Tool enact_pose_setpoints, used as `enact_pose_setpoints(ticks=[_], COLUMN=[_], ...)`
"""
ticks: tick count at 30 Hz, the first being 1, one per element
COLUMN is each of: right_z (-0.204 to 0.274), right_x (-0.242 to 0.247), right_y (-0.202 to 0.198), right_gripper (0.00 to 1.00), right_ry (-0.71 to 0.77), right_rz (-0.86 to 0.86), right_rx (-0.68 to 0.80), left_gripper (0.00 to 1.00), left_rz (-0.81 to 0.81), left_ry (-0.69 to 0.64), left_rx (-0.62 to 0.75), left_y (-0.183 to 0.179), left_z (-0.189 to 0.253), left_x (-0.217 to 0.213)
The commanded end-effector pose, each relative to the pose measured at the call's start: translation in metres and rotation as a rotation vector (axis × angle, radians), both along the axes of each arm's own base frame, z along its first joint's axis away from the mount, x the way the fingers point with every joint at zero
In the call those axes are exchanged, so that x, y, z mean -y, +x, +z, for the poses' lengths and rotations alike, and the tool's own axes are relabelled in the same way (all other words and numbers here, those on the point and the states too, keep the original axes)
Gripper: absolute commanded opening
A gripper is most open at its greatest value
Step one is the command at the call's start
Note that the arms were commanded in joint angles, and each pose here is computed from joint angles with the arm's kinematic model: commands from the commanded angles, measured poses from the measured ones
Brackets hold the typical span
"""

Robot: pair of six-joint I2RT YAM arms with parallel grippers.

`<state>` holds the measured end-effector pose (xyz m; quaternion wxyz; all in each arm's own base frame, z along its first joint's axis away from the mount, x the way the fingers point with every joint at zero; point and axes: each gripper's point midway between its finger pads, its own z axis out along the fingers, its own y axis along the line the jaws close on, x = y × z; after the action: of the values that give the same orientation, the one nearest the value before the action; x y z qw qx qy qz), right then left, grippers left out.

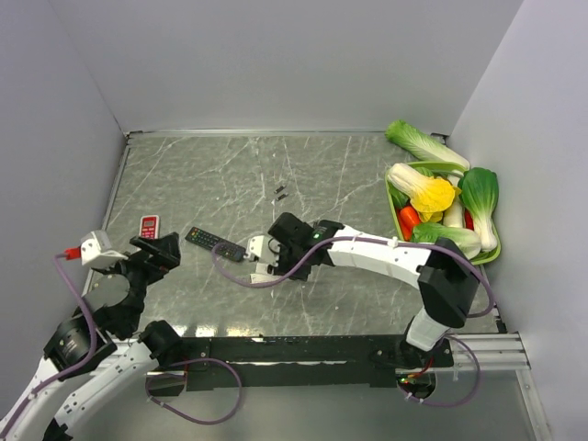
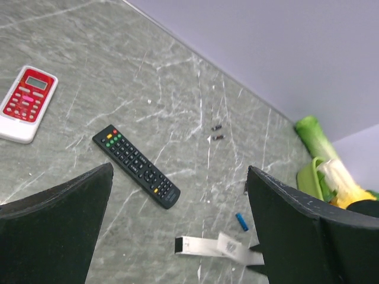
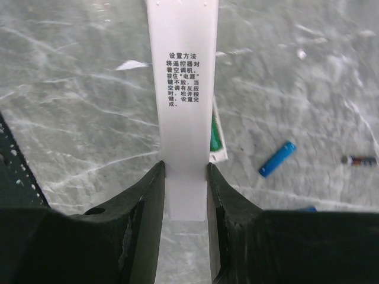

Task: Load the batteries into the remote control
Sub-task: Load the battery cover into the remote control.

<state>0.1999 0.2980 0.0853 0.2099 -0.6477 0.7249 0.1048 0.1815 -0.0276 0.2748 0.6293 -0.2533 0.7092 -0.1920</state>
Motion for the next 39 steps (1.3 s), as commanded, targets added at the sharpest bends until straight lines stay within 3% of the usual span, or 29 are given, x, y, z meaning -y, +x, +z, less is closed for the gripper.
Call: enact_pose_setpoints(ticks=[1,19,28,39], right_z=[0.000,-0.030,-0.028,-0.038], right_x=[-0.015,-0.022,-0.027,-0.026], right_y=[-0.008,0.008,0.020,0.014], right_gripper=[0.18,0.20,0.20,0.22], right_ry=[-0.039,-0.200,-0.213,-0.241], right_rz=[0.178,0.296,0.292,0.300], right_rx=[-0.006,0.014,0.057,0.009], left_gripper=[0.99,0.99,0.99,0.99], left_rz=[0.067,0.071,0.072,0.072], left_ry=[-0.058,-0.042,-0.039,-0.039], left_rx=[0.051,0.033,0.033,0.033], left_y=[-0.007,-0.004,-0.004,-0.004], left_z=[0.013,0.010,0.010,0.009], left_x=[-0.019,-0.016,-0.016,-0.016])
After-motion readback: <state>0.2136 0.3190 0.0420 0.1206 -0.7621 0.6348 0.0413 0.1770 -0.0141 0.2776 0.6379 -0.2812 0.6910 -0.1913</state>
